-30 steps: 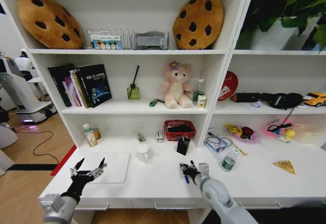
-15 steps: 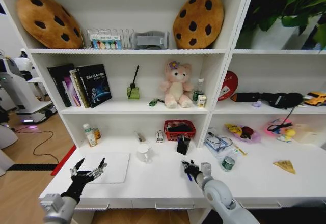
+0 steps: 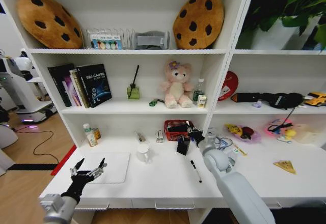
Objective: Organize the objects on the table.
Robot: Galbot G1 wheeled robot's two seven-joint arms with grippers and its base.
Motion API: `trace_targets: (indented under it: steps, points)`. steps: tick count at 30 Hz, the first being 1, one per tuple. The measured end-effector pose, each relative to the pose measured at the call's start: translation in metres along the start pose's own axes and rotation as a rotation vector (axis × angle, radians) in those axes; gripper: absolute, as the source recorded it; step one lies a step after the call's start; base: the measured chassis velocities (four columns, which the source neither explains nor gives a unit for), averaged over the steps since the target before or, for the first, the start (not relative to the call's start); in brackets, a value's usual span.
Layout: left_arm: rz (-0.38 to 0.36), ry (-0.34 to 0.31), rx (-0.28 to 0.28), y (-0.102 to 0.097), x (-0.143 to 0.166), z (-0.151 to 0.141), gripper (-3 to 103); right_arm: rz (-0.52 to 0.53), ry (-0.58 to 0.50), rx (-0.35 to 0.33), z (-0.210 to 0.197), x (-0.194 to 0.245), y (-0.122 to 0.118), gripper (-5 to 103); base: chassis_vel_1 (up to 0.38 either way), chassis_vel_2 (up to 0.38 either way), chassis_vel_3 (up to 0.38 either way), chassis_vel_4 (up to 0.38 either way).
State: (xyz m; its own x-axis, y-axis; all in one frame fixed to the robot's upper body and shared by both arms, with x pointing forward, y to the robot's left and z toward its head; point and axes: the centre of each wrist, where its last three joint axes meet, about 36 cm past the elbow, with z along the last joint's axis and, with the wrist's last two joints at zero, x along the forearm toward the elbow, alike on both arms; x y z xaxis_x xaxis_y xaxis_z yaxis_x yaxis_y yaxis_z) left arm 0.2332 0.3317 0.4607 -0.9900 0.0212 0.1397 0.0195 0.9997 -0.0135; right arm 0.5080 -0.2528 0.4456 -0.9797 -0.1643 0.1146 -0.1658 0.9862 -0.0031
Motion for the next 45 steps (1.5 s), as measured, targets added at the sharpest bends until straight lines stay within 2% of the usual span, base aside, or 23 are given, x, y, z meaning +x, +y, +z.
trace_targets:
  steps: [13, 21, 28, 29, 32, 34, 37, 38, 40, 41, 44, 45]
  points:
    - [0.000, 0.000, 0.000, 0.000, 0.000, 0.000, 100, -0.005, 0.028, -0.012, 0.028, -0.051, 0.008, 12, 0.000, 0.000, 0.000, 0.000]
    - [0.000, 0.000, 0.000, 0.000, 0.000, 0.000, 100, -0.032, 0.023, 0.040, 0.052, -0.045, 0.010, 12, 0.000, 0.000, 0.000, 0.000]
    - [0.000, 0.000, 0.000, 0.000, 0.000, 0.000, 100, -0.035, 0.029, 0.057, 0.069, -0.038, 0.013, 12, 0.000, 0.000, 0.000, 0.000]
    - [0.000, 0.000, 0.000, 0.000, 0.000, 0.000, 100, -0.030, 0.034, 0.060, 0.071, -0.037, 0.014, 9, 0.000, 0.000, 0.000, 0.000]
    - [0.000, 0.000, 0.000, 0.000, 0.000, 0.000, 100, -0.022, 0.040, 0.063, 0.070, -0.032, 0.016, 23, 0.000, 0.000, 0.000, 0.000]
    - [0.000, 0.000, 0.000, 0.000, 0.000, 0.000, 100, -0.020, 0.040, 0.063, 0.070, -0.029, 0.016, 23, 0.000, 0.000, 0.000, 0.000]
    - [0.000, 0.000, 0.000, 0.000, 0.000, 0.000, 100, -0.004, 0.024, 0.066, 0.063, -0.017, 0.015, 39, 0.000, 0.000, 0.000, 0.000]
    - [0.000, 0.000, 0.000, 0.000, 0.000, 0.000, 100, -0.004, 0.024, 0.066, 0.063, -0.017, 0.015, 39, 0.000, 0.000, 0.000, 0.000]
    - [0.000, 0.000, 0.000, 0.000, 0.000, 0.000, 100, 0.008, -0.012, 0.079, 0.051, 0.000, 0.011, 50, 0.000, 0.000, 0.000, 0.000]
    - [0.000, 0.000, 0.000, 0.000, 0.000, 0.000, 100, 0.008, -0.012, 0.079, 0.051, 0.000, 0.011, 50, 0.000, 0.000, 0.000, 0.000]
    - [0.000, 0.000, 0.000, 0.000, 0.000, 0.000, 100, 0.023, -0.056, 0.101, 0.038, 0.022, 0.005, 66, 0.000, 0.000, 0.000, 0.000]
    - [0.000, 0.000, 0.000, 0.000, 0.000, 0.000, 100, 0.023, -0.056, 0.101, 0.038, 0.022, 0.005, 66, 0.000, 0.000, 0.000, 0.000]
